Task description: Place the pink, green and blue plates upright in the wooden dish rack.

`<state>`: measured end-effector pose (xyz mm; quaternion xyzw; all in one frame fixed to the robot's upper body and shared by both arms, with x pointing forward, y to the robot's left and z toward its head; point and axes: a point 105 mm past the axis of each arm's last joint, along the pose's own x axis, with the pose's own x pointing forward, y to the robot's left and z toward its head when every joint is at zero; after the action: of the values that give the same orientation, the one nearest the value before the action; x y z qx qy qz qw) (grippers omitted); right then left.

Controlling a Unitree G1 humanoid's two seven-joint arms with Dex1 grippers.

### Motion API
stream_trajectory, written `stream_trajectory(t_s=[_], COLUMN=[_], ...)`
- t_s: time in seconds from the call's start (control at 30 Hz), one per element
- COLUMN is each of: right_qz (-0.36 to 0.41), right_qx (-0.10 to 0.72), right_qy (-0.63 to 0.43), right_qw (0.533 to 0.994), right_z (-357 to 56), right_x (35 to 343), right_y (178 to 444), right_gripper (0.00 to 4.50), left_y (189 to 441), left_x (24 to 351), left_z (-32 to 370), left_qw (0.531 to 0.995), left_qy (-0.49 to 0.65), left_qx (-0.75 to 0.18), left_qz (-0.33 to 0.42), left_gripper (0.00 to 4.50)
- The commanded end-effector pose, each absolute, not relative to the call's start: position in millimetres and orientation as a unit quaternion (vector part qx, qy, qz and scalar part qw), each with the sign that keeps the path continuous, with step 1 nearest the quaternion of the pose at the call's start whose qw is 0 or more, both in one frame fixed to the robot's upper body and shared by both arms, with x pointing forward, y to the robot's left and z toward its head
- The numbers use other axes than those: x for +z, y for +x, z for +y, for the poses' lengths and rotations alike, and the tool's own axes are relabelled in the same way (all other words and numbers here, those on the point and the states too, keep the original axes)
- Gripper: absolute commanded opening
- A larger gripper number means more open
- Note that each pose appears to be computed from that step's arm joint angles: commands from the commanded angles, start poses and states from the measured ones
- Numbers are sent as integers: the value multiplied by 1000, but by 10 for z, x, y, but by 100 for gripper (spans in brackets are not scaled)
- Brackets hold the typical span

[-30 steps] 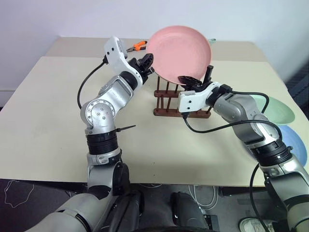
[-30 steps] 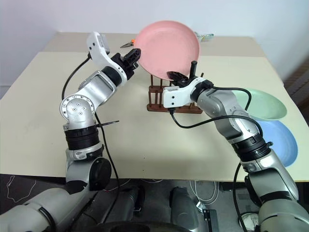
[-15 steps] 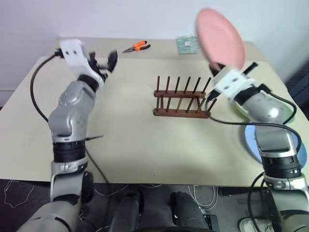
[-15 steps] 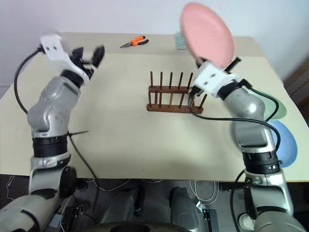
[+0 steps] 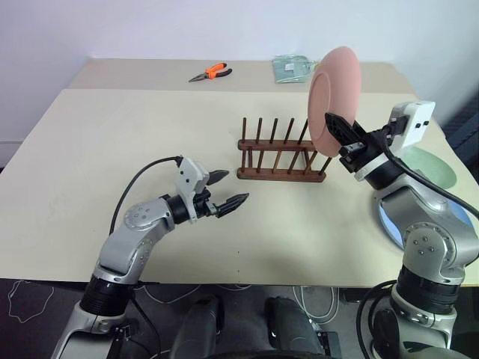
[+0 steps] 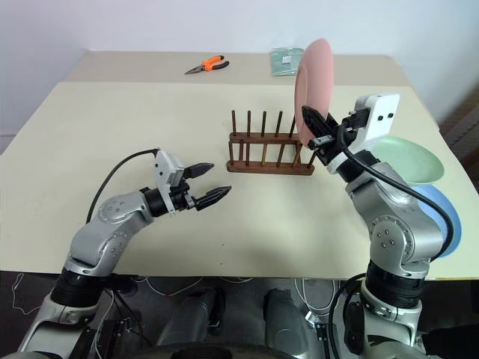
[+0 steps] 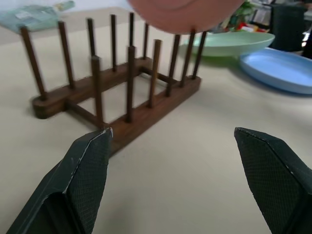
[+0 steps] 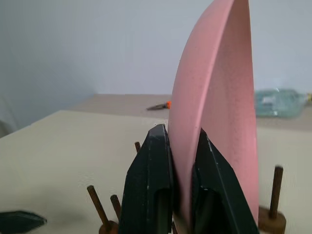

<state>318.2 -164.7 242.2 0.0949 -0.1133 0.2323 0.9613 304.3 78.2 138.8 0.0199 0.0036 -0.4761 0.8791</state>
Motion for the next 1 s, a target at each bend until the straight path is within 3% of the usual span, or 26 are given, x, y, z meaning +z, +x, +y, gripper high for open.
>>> stream_trajectory(t_s=[0.03, 0.17, 0.27, 0.47, 0.67, 0.77, 0.87, 1.0], right_qz=[-125, -105, -94, -113, -181, -167, -101, 55], right_qx=[218, 212, 206, 182, 147, 119, 91, 66], right_qy=[116, 127, 103, 46, 7, -23, -89, -372], right_qw=[961, 963, 969, 976, 972, 978, 987, 924], right_z=[-1711, -1744, -1781, -1890, -2357, -2692, -2914, -3172], right_x=[2480, 2396, 2326, 2378, 2758, 2754, 2547, 1951], right_y=[3168, 3224, 3292, 3339, 3160, 3033, 3001, 3007], right_gripper=[0, 0, 113, 411, 411, 411, 411, 411], left_y=[2957, 2908, 2853, 2837, 2838, 2860, 2882, 2894], left_x=[1535, 1539, 1530, 1515, 1500, 1483, 1476, 1450], left_z=[679, 609, 514, 456, 466, 493, 502, 483], left_qw=[865, 858, 848, 845, 845, 846, 846, 841], left_qy=[19, 17, 26, 33, 33, 35, 37, 47], left_qx=[-500, -513, -529, -533, -534, -532, -532, -538], left_qz=[-22, -22, -23, -24, -22, -19, -18, -15], left_gripper=[409, 409, 413, 413, 413, 413, 413, 413])
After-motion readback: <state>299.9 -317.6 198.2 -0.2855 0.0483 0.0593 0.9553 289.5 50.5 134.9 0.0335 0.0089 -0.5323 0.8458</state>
